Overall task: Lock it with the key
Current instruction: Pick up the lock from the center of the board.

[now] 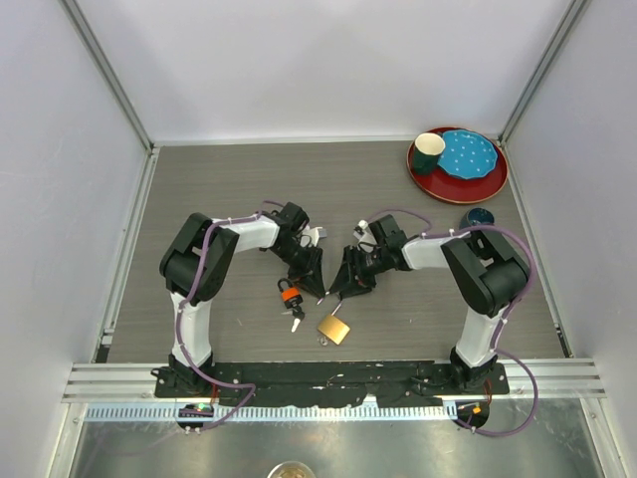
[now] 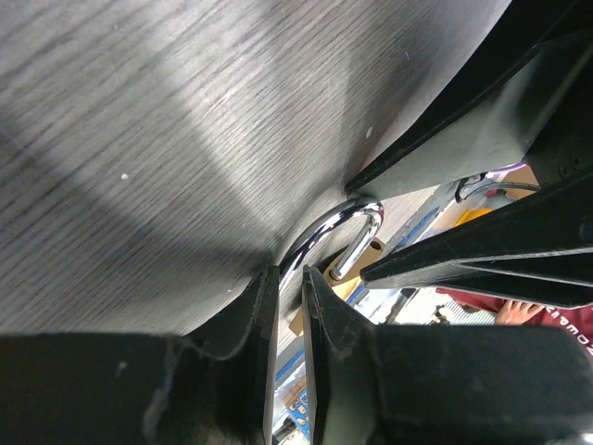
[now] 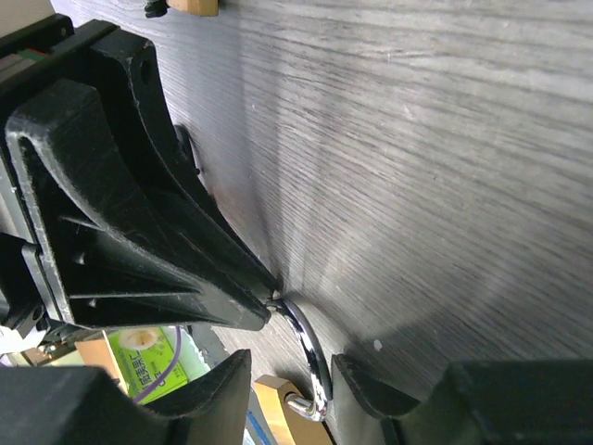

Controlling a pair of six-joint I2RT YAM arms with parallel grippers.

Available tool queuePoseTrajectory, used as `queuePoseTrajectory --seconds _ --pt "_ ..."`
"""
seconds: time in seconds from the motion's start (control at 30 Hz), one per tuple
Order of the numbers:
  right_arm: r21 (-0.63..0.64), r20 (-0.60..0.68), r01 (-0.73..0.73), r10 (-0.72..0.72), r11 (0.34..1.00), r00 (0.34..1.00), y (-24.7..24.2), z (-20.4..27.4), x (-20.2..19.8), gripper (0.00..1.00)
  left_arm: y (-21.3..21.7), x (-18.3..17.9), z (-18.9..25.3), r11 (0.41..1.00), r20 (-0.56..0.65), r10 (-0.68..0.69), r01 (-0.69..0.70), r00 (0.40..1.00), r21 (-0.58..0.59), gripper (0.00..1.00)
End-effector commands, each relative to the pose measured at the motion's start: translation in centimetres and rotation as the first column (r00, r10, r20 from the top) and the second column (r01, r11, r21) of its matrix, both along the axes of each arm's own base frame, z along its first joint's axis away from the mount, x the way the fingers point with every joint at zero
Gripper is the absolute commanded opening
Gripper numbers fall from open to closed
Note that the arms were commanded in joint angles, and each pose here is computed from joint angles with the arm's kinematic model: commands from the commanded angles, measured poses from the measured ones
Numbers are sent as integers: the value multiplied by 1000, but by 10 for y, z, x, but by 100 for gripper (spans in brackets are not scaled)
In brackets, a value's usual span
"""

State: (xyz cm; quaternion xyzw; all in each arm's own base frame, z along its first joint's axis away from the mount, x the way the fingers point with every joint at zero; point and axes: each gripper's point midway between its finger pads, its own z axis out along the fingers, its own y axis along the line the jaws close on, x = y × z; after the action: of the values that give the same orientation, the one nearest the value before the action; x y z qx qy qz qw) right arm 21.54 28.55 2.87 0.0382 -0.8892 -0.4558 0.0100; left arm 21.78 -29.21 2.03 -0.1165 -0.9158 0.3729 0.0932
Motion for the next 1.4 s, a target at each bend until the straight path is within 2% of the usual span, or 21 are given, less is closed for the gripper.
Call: queuePoseTrajectory --seconds 0.0,0.23,0.47,0.67,0.7,0.8,0.9,1.13,1.27,1.37 --pt "20 53 1 -2 1000 999 8 -7 10 45 -9 12 -9 1000 60 2 -1 998 -9 20" --pt "8 29 -9 9 1000 1000 5 -7 5 42 -12 14 -4 1000 68 4 -3 998 -28 22" --pt "103 26 -11 8 995 1000 17 -1 10 40 -19 17 0 998 64 19 -15 998 -65 23" --pt "127 8 -21 20 992 1000 22 -1 12 24 -19 17 -1 998 60 21 -17 998 -64 23" --pt "127 10 -22 21 992 1000 22 -1 13 15 -19 17 -1 998 60 21 -17 998 -62 23" --pt "125 22 -27 25 992 999 23 3 14 2 -17 19 0 999 73 19 -16 997 -45 24" --pt "105 40 -37 33 994 999 21 7 16 1 -15 26 7 999 114 19 -15 993 -29 29" --pt "86 117 -58 48 995 992 24 38 30 2 -7 79 63 997 316 80 -79 945 -15 42" --pt "104 177 -42 23 994 984 29 69 45 2 -4 116 126 986 456 163 -138 875 -88 45" --pt "137 228 -36 4 990 974 35 99 54 2 -1 130 174 974 543 224 -161 809 -161 55"
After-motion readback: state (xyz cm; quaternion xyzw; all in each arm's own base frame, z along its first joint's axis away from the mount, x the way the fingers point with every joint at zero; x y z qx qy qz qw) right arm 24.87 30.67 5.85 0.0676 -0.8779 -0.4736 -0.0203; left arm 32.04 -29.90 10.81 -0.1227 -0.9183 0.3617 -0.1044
